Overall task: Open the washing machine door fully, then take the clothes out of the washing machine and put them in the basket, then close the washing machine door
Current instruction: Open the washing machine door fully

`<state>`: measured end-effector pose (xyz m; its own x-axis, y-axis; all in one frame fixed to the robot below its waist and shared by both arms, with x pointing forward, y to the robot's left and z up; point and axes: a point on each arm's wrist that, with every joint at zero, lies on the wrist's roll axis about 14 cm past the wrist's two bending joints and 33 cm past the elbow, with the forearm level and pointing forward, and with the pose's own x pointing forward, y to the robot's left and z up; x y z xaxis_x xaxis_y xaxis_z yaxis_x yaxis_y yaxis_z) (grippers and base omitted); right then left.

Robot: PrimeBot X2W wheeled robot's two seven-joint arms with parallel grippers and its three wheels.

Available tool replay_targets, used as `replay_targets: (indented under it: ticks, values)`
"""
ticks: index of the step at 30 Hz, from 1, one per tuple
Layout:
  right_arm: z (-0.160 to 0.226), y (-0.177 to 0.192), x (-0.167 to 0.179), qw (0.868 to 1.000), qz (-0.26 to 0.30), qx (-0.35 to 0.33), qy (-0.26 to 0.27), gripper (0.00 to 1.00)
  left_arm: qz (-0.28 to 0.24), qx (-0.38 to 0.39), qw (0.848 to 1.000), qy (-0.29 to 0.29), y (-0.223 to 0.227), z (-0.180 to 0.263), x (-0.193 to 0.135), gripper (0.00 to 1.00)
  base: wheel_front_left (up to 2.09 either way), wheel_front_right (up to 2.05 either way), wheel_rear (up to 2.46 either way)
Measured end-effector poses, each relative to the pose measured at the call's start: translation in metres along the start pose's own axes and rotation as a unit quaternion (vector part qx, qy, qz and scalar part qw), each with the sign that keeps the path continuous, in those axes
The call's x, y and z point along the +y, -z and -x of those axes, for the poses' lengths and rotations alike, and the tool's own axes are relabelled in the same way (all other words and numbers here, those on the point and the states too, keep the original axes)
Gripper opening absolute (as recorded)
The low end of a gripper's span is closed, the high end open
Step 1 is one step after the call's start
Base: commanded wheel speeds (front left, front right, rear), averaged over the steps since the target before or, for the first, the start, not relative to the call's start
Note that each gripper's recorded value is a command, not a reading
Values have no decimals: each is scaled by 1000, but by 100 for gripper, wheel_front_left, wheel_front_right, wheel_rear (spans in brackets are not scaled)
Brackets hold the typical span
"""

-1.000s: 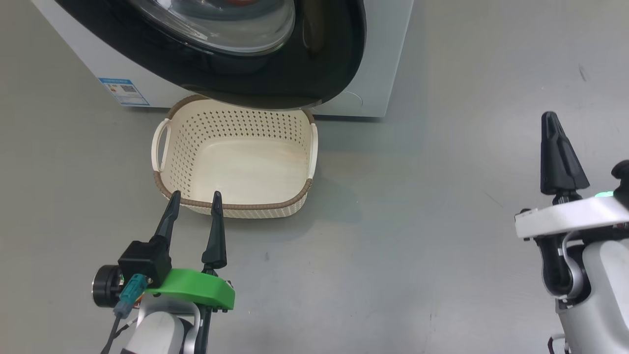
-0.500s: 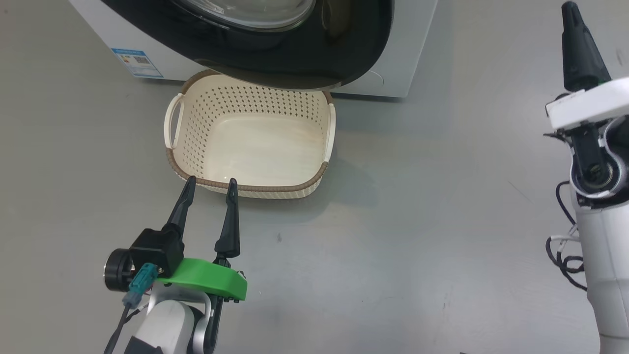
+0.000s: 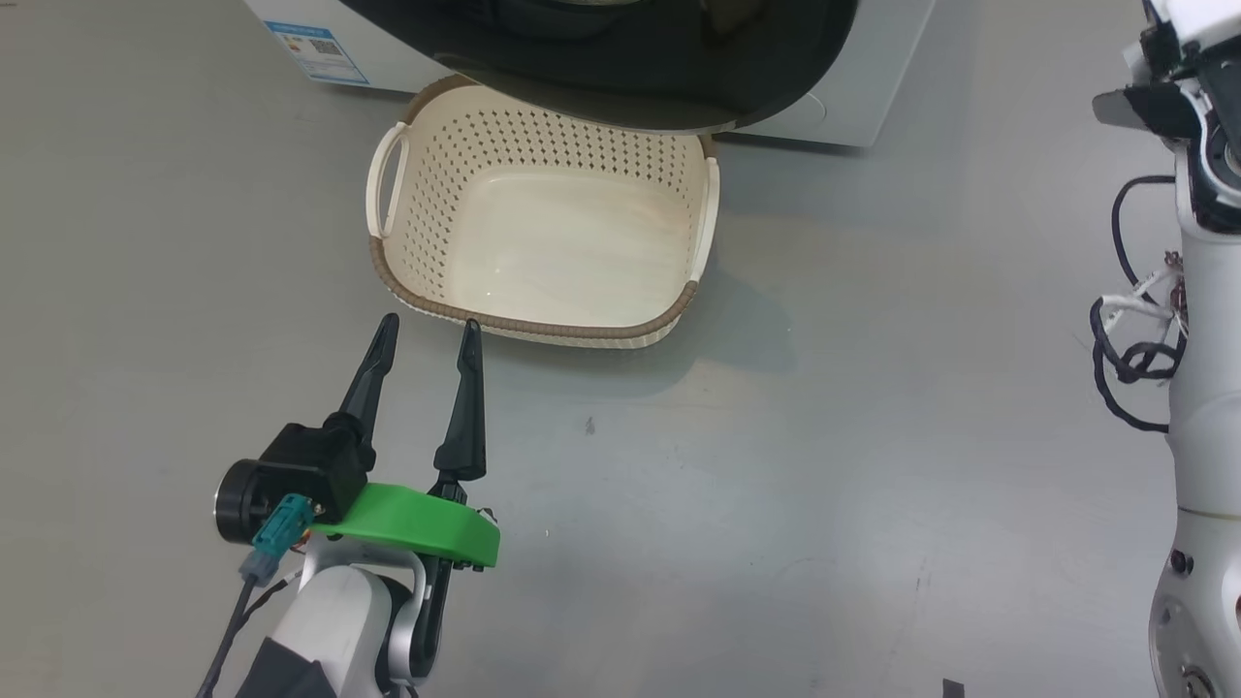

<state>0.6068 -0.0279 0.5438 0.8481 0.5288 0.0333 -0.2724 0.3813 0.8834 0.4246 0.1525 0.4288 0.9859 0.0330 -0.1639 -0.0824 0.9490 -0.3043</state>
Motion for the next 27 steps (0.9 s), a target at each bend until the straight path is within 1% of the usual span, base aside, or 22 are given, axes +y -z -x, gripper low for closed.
replay_targets:
  ticks: [7, 10, 14, 20, 27]
  values:
    - [-29, 18, 5, 995, -77, 57, -1, 0, 2, 4, 1000, -12, 2, -1, 8, 100, 0, 0, 0]
    - [-39, 27, 10, 993, -81, 86, -5, 0, 1, 6, 1000, -19, 4, -2, 13, 100, 0, 0, 0]
    - [-47, 41, 8, 988, -99, 119, -4, 0, 1, 8, 1000, -28, 5, -2, 19, 100, 0, 0, 0]
    - [-55, 62, 6, 980, -109, 167, -1, 0, 2, 8, 999, -39, 5, -1, 27, 100, 0, 0, 0]
    - [-57, 75, 5, 971, -126, 201, 1, 0, 1, 9, 999, -45, 5, 0, 30, 100, 0, 0, 0]
